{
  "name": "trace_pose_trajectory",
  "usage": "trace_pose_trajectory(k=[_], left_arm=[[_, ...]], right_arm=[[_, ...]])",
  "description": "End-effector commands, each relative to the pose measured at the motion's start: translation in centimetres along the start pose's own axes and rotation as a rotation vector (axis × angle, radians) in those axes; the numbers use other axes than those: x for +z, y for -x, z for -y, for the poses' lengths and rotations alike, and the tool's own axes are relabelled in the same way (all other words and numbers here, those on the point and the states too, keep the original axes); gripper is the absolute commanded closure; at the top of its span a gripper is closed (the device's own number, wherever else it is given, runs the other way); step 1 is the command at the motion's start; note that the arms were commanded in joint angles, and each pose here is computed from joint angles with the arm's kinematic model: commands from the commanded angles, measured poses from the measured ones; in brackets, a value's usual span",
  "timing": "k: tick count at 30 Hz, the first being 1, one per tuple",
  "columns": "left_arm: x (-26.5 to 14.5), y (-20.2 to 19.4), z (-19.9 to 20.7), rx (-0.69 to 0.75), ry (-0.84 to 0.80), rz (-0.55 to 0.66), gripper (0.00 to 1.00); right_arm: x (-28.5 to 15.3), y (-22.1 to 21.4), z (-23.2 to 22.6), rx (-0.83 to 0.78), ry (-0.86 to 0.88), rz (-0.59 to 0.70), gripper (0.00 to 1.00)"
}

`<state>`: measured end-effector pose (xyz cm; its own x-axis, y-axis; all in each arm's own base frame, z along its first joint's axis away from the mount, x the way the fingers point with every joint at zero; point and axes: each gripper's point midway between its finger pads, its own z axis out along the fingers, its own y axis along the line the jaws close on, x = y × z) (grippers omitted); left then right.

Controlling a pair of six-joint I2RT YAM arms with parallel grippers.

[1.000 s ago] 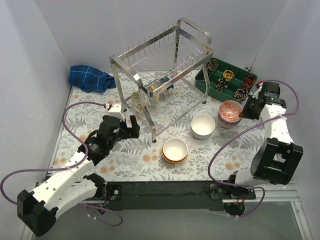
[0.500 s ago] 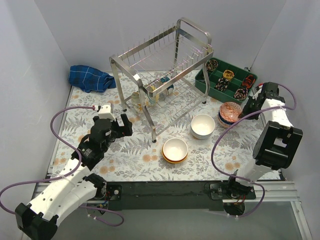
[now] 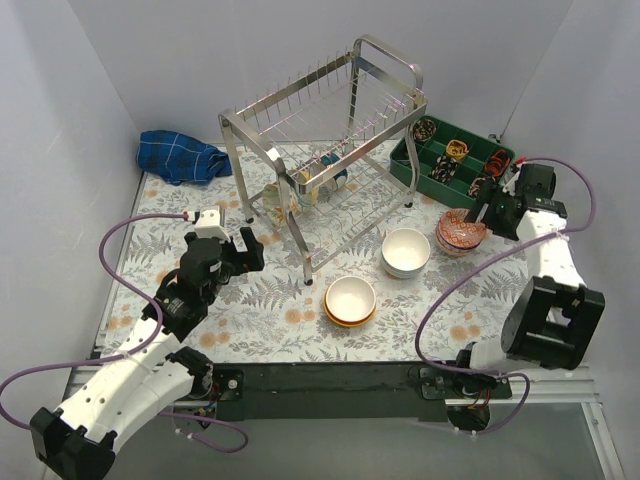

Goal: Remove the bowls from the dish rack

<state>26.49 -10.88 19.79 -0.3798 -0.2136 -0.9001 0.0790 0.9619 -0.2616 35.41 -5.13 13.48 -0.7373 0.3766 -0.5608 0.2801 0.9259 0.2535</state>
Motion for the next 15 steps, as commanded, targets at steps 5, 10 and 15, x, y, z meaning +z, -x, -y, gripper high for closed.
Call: trace_pose_trajectory(k=[5, 10, 15], left_arm=[[0.0, 0.3, -0.5, 0.001, 0.019, 0.025, 0.02], [0.1, 0.4, -0.7, -0.004, 0.025, 0.034, 0.02], [0.3, 0.1, -0.6, 0.004, 0.023, 0.023, 0.02]], right_arm=[[-5.2, 2.6, -8.9, -0.200, 0.210, 0.369, 0.09], [-5.8, -1.7, -16.0, -0.256, 0.487, 0.446, 0.05], [-6.1, -3.4, -21.7, -0.350, 0.668, 0.521, 0.03]])
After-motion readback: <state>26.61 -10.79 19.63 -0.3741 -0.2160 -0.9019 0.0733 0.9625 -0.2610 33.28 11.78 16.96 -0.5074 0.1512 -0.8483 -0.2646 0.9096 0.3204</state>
